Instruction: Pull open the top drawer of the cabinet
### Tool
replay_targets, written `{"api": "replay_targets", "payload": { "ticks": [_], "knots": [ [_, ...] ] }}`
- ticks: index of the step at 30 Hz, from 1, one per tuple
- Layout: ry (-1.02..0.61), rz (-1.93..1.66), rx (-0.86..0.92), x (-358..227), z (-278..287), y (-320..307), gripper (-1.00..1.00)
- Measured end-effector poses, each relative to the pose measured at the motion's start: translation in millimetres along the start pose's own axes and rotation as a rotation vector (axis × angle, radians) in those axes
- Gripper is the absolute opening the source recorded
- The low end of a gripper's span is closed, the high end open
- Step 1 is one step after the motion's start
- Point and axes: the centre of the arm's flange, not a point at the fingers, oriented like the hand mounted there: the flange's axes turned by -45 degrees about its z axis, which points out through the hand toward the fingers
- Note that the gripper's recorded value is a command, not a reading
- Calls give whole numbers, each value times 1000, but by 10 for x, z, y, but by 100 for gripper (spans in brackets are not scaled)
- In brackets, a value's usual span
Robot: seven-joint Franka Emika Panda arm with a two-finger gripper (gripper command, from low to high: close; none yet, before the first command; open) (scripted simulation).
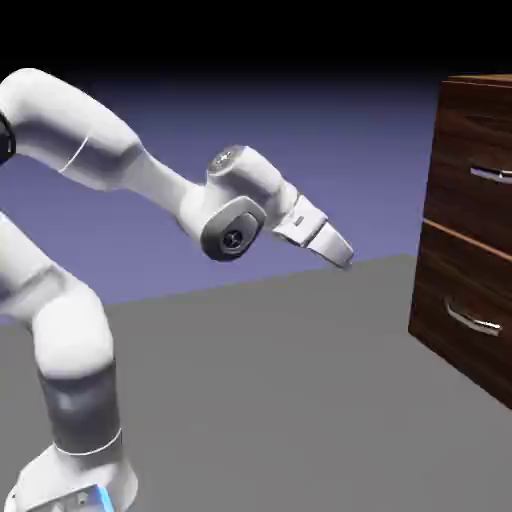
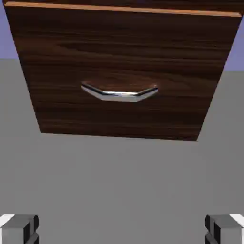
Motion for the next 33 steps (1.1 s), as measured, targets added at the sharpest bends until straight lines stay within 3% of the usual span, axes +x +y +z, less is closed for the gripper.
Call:
{"api": "replay_targets", "payload": {
  "ticks": [10,20,33],
  "knots": [
    [251,-429,55,870,-910,-423,0],
    [497,-735,-6,1415,-1726,-329,0],
    [706,-950,-197,1931,-1918,386,0]
  ]
}}
